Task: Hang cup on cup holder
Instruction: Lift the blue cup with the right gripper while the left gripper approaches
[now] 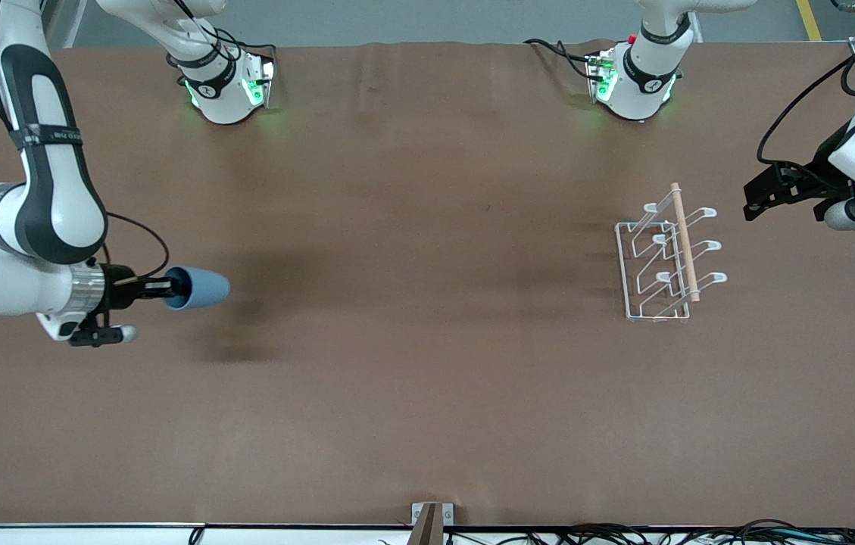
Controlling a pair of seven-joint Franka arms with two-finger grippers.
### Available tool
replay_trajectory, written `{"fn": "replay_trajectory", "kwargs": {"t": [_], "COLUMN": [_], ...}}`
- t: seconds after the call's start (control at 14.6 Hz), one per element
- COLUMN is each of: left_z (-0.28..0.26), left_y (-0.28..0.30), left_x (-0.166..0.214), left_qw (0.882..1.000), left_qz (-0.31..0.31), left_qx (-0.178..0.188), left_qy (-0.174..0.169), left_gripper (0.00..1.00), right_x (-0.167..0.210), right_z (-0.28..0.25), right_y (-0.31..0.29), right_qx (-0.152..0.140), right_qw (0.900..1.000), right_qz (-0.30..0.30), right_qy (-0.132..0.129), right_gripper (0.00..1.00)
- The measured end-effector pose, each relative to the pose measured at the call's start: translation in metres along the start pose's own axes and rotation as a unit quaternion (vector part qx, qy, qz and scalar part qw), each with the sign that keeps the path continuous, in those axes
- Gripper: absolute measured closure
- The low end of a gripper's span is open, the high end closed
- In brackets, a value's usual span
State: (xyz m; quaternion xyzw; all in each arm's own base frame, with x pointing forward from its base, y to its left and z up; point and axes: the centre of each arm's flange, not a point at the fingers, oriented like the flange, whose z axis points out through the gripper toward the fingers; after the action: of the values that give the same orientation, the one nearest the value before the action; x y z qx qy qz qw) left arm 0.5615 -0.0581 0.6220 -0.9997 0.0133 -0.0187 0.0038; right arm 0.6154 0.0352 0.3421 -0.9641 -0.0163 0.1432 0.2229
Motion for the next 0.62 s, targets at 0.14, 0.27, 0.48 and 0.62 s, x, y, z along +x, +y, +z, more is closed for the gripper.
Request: {"fn": "replay_trajectory", "kwargs": {"t": [0.14,0.27,0.48,0.62], "left_z": [-0.001,-0.003,-0.003,-0.004], "left_y": [0.001,0.002,0.001,0.002], "left_x": [0.000,0.000,0.000,0.000], "left_qw": [1.000,1.000,1.000,0.999], "left_qz": [0.001,0.003,0.013,0.038], "left_qx": [0.000,0.000,0.000,0.000], "left_qy": [0.002,0.003,0.003,0.004], "left_gripper": [0.00,0.00,0.00,0.00], "right_x": [-0.006,-0.014,-0.036,-0.049], "right_z": [0.019,0.041,0.077,0.089], "right_y": [-0.049,-0.107,-0.205,-0.246], "right_qx": [0.050,0.089,0.141,0.187], "right_qw": [0.998,0.994,0.984,0.974], "right_qz": [0.001,0.017,0.023,0.017], "right_qy": [-0.034,-0.067,-0.109,-0.127], "right_gripper": [0.95,0.95,0.95,0.95]}}
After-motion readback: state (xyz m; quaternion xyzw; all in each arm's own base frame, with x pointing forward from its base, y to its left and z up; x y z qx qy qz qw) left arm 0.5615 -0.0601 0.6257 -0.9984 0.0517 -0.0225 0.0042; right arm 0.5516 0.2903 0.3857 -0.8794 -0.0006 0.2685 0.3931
